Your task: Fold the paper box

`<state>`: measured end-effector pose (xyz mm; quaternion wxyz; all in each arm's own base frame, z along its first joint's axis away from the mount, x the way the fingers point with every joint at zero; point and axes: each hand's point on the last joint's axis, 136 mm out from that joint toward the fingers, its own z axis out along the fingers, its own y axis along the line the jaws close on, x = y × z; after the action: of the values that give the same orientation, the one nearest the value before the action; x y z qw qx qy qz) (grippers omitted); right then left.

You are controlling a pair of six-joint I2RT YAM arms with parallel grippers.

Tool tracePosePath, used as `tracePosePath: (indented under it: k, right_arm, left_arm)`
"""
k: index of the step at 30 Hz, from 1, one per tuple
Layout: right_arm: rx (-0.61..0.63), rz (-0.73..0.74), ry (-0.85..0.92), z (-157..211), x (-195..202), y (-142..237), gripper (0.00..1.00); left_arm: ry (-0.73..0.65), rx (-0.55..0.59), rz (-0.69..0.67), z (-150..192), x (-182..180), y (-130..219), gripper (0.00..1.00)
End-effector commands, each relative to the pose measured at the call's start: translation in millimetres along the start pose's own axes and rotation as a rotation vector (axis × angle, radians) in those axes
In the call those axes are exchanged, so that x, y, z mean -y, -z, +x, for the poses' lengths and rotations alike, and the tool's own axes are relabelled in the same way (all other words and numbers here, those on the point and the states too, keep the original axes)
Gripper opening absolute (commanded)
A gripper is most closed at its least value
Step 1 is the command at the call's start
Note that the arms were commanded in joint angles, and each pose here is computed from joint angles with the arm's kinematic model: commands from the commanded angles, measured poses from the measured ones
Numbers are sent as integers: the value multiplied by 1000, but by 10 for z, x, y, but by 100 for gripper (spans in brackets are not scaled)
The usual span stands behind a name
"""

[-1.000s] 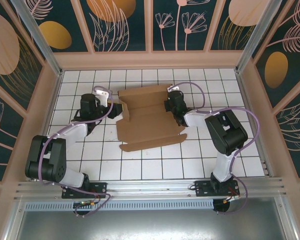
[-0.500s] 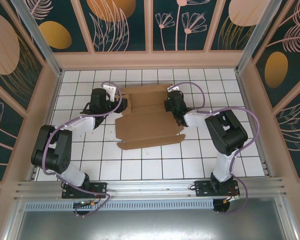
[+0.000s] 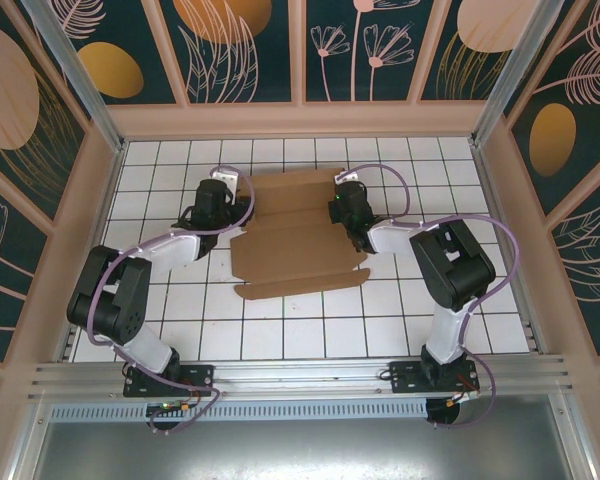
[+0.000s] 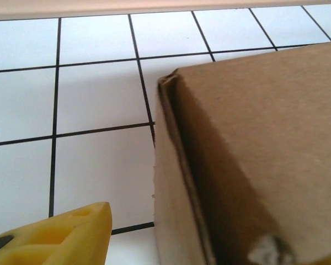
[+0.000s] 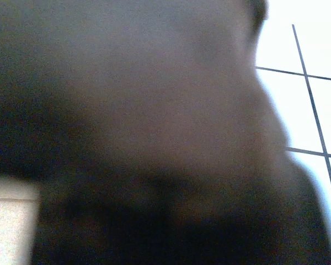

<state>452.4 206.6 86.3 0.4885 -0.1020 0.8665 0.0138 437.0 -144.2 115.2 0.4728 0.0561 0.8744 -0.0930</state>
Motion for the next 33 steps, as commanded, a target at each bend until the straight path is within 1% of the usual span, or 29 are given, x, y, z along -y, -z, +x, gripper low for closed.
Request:
tracePosePath:
  k: [1,4,6,9,10,12,16,18,26,28,30,33]
  right_arm:
    - [-170,-11,87,526,-39,10,1]
    - [-168,-11,84,512,-39,18,1]
    - [-165,-12,81,500,-38,24,1]
    - [-164,-11,79,490,-43,30,1]
    - [-165,-11,78,494,-45,31,0]
    - [-164,-6,75,488,-41,33,0]
    - [-167,12,76,497,-14,33,0]
    - [-166,19,74,489,-3,35,0]
    - [-166,55,69,465,53,48,0]
    - [-168,68,65,463,77,47,0]
    - [-167,74,65,457,84,49,0]
    - [-163,100,58,438,129,62,0]
  left_arm:
    - [34,3,-54,84,-95,-69,53]
    - [62,-25,-93,147,-144,-132,46]
    - [68,-29,-120,187,-156,-150,45]
    - [32,-13,-152,177,-89,-132,42]
    - [14,-36,-181,269,-99,-185,41]
    - [0,-39,-215,281,-105,-203,37]
    - [14,-20,-303,231,-217,-175,21]
    - [17,-16,-328,215,-252,-165,14]
    - [37,-23,-400,228,-350,-161,0]
    - [42,-30,-402,245,-352,-173,1]
    - [54,-30,-390,248,-338,-177,6]
    - [65,-22,-372,263,-321,-149,6]
